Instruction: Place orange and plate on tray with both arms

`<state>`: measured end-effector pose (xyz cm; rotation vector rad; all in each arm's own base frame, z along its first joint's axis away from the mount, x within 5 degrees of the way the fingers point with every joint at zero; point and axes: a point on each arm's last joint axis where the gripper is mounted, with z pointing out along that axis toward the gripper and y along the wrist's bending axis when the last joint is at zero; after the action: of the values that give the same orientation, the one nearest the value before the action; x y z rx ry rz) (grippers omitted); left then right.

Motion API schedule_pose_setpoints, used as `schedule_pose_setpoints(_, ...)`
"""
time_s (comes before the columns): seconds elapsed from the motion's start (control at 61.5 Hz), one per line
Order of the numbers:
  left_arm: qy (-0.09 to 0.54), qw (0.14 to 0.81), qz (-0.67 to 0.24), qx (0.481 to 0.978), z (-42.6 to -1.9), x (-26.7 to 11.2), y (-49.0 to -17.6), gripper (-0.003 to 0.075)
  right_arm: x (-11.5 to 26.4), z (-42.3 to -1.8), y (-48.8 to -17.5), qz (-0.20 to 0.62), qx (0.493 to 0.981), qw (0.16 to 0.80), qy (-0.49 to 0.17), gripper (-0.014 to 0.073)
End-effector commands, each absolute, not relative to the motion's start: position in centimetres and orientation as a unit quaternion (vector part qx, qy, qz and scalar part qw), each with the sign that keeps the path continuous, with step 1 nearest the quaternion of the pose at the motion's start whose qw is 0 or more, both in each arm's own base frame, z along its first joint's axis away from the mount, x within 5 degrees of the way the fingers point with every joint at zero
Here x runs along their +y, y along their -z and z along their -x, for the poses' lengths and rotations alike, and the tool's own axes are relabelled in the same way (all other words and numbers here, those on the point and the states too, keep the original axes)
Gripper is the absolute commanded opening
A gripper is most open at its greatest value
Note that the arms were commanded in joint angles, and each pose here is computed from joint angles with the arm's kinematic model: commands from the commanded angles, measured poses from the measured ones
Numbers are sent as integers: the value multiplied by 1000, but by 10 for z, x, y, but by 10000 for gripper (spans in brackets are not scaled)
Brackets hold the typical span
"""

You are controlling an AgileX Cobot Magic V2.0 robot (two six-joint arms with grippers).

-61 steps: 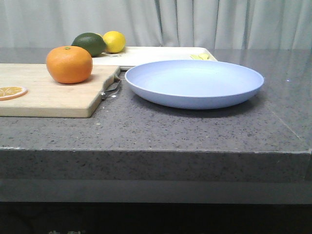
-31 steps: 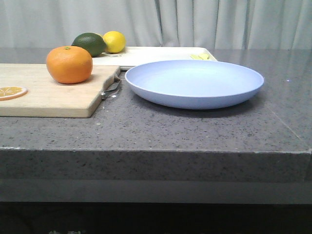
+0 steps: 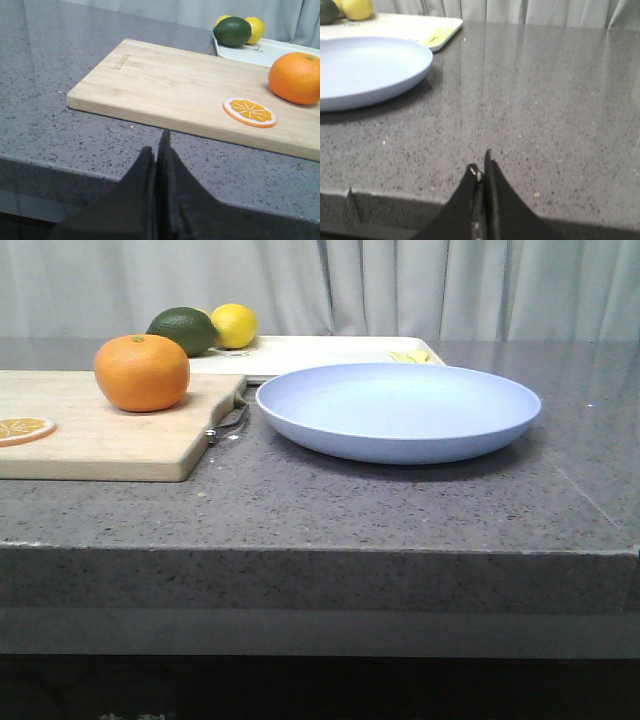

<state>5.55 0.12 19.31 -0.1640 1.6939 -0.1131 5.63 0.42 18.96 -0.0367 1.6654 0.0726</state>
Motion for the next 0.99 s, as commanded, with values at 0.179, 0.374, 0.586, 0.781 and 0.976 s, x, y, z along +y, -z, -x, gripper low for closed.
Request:
schedule_pose_setpoints(0.179,62,745,71,661,-54,1,-213,-18,3,-53,-219,12,656,754,-33,-59)
schedule_pose_setpoints(0.374,47,823,40,565,-47,0,-247,-17,3,-43,-260,12,630,776,-35,-59)
schedule_pose_setpoints(0.586,20,799,29,600,-45,1,-305,-17,4,-49,-321,16,663,748,-36,-59)
schedule_pose_setpoints(0.781,15,755,33,654,-82,3,-345,-18,7,-93,-353,17,715,698,-34,-59)
schedule_pose_setpoints(0.976,15,728,33,684,-110,3,-349,-18,8,-120,-357,17,737,675,-33,-52)
